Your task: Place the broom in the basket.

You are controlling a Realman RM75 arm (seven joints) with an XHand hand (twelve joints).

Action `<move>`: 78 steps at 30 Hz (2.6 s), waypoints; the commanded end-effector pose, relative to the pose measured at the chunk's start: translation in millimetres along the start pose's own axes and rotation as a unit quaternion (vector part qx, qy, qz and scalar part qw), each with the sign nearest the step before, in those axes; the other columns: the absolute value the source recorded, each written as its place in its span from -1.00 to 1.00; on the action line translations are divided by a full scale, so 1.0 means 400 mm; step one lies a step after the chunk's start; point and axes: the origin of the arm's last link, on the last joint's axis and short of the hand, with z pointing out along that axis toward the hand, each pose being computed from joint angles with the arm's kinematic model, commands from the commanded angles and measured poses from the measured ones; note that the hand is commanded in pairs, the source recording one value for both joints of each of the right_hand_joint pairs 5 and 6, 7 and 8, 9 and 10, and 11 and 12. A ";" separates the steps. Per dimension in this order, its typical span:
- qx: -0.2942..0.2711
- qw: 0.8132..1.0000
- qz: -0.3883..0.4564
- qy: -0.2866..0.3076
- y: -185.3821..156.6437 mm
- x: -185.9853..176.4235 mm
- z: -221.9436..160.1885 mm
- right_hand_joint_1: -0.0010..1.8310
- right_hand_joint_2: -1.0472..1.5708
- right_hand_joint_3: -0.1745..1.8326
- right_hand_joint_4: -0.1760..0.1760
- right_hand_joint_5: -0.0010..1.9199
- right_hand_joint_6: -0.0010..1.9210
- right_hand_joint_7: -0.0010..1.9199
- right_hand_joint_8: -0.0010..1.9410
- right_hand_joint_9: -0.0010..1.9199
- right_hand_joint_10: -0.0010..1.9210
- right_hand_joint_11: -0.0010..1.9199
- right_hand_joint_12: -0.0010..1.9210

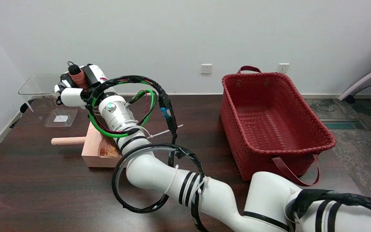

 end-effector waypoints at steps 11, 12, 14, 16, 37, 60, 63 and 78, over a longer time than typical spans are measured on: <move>0.089 0.975 -0.196 0.051 -0.149 0.099 0.022 0.47 0.51 0.04 0.00 1.00 1.00 1.00 0.98 1.00 1.00 1.00 1.00; 0.091 0.974 -0.200 0.054 -0.153 0.108 0.022 0.47 0.50 0.04 0.00 1.00 1.00 1.00 0.98 1.00 1.00 1.00 1.00; 0.097 0.969 -0.217 0.061 -0.161 0.137 0.023 0.47 0.50 0.05 0.00 1.00 1.00 1.00 0.98 1.00 1.00 1.00 1.00; 0.104 0.967 -0.223 0.067 -0.172 0.160 0.022 0.47 0.50 0.05 0.00 1.00 1.00 1.00 0.98 1.00 1.00 1.00 1.00; 0.131 0.943 -0.271 0.142 -0.235 0.513 -0.043 0.48 0.55 -0.03 0.00 1.00 1.00 1.00 0.98 1.00 1.00 1.00 1.00; 0.098 0.927 -0.285 0.224 -0.240 0.818 -0.205 0.48 0.57 -0.06 0.00 1.00 1.00 1.00 0.98 1.00 1.00 1.00 1.00; 0.084 0.928 -0.281 0.230 -0.222 0.840 -0.227 0.48 0.57 -0.07 0.00 1.00 1.00 1.00 0.98 1.00 1.00 1.00 1.00; 0.030 0.937 -0.250 0.243 -0.122 0.825 -0.345 0.47 0.58 -0.08 0.00 1.00 1.00 1.00 0.98 1.00 1.00 1.00 1.00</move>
